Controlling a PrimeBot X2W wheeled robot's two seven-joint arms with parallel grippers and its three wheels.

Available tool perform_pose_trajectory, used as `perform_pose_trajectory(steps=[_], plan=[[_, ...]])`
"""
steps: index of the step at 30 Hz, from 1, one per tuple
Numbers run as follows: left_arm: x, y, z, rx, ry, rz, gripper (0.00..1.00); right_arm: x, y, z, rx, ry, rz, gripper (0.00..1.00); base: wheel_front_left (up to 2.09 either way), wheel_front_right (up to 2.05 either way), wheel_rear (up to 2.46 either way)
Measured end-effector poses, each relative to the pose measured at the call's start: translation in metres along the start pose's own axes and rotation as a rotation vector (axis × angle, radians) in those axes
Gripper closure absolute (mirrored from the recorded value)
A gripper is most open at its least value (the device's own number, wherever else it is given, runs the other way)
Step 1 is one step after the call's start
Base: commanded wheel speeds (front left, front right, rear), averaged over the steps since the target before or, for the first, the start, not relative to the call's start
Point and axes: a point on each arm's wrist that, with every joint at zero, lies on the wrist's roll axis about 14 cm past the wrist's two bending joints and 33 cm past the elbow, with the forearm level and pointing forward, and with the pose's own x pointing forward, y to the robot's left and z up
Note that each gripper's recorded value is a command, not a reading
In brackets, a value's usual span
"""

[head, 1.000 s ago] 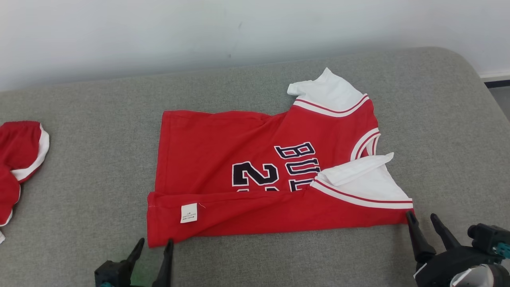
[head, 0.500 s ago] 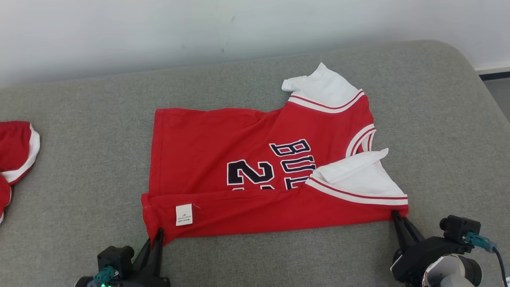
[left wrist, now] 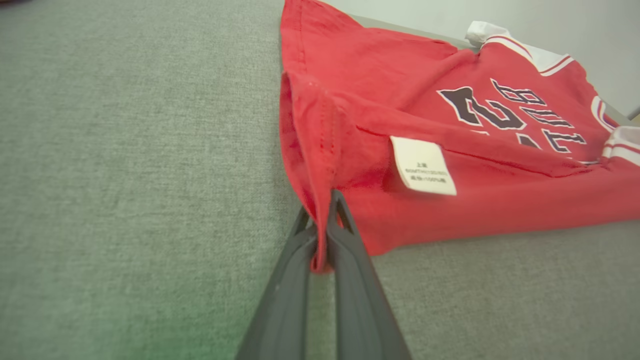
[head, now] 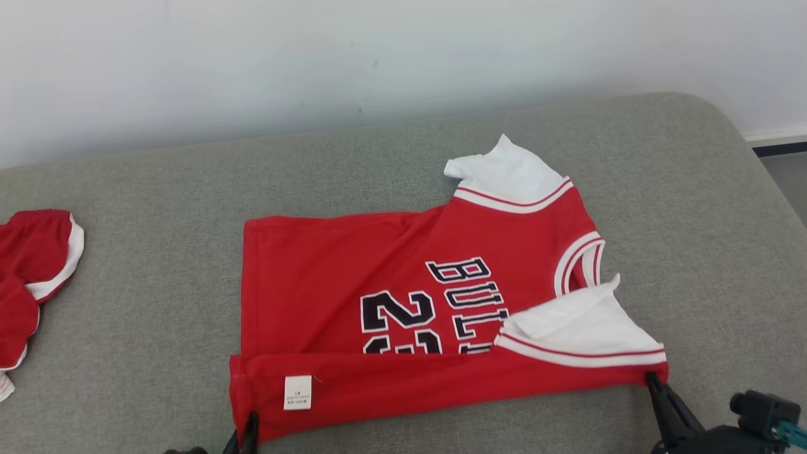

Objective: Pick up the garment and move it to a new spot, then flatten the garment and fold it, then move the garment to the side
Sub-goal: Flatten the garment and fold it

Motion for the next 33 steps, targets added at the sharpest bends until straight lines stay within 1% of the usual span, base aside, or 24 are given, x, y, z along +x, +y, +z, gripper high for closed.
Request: perform_pose_trajectory(steps=[8, 13, 14, 15, 16, 20, 24, 26, 29, 33], plan=[[-0.019, 0.003, -0.008, -0.034, 0.002, 0.043, 1.00, -0.023, -0.016, -0.010, 0.016, 0.071, -0.041, 1.00, 0.00, 0.00, 0.00], [-0.026, 0.004, -0.016, -0.040, 0.024, 0.058, 1.00, -0.024, -0.008, -0.019, 0.024, 0.105, -0.036, 1.00, 0.00, 0.00, 0.00], [-0.027, 0.005, -0.016, -0.041, 0.022, 0.061, 0.80, -0.023, -0.005, -0.018, 0.027, 0.102, -0.029, 0.33, 0.00, 0.00, 0.00], [-0.027, 0.006, -0.015, -0.040, 0.019, 0.063, 0.49, -0.022, -0.003, -0.015, 0.032, 0.090, -0.025, 0.00, 0.00, 0.00, 0.00], [-0.028, 0.006, -0.014, -0.039, 0.013, 0.066, 0.00, -0.021, -0.002, -0.010, 0.027, 0.071, -0.021, 0.00, 0.00, 0.00, 0.00], [-0.028, 0.011, 0.007, -0.026, -0.054, 0.082, 0.00, -0.018, 0.003, 0.018, -0.005, -0.041, -0.007, 0.00, 0.00, 0.00, 0.00], [-0.029, 0.015, 0.047, 0.005, -0.186, 0.098, 0.00, -0.017, 0.022, 0.044, -0.035, -0.174, 0.040, 0.00, 0.00, 0.00, 0.00], [-0.034, 0.017, 0.061, 0.029, -0.233, 0.113, 0.00, -0.017, 0.032, 0.053, -0.072, -0.230, 0.066, 0.00, 0.00, 0.00, 0.00], [-0.039, 0.018, 0.081, 0.080, -0.297, 0.134, 0.00, -0.017, 0.048, 0.059, -0.150, -0.286, 0.110, 0.00, 0.00, 0.00, 0.00], [-0.045, 0.019, 0.093, 0.144, -0.337, 0.158, 0.00, -0.016, 0.068, 0.054, -0.158, -0.311, 0.141, 0.00, 0.00, 0.00, 0.00]])
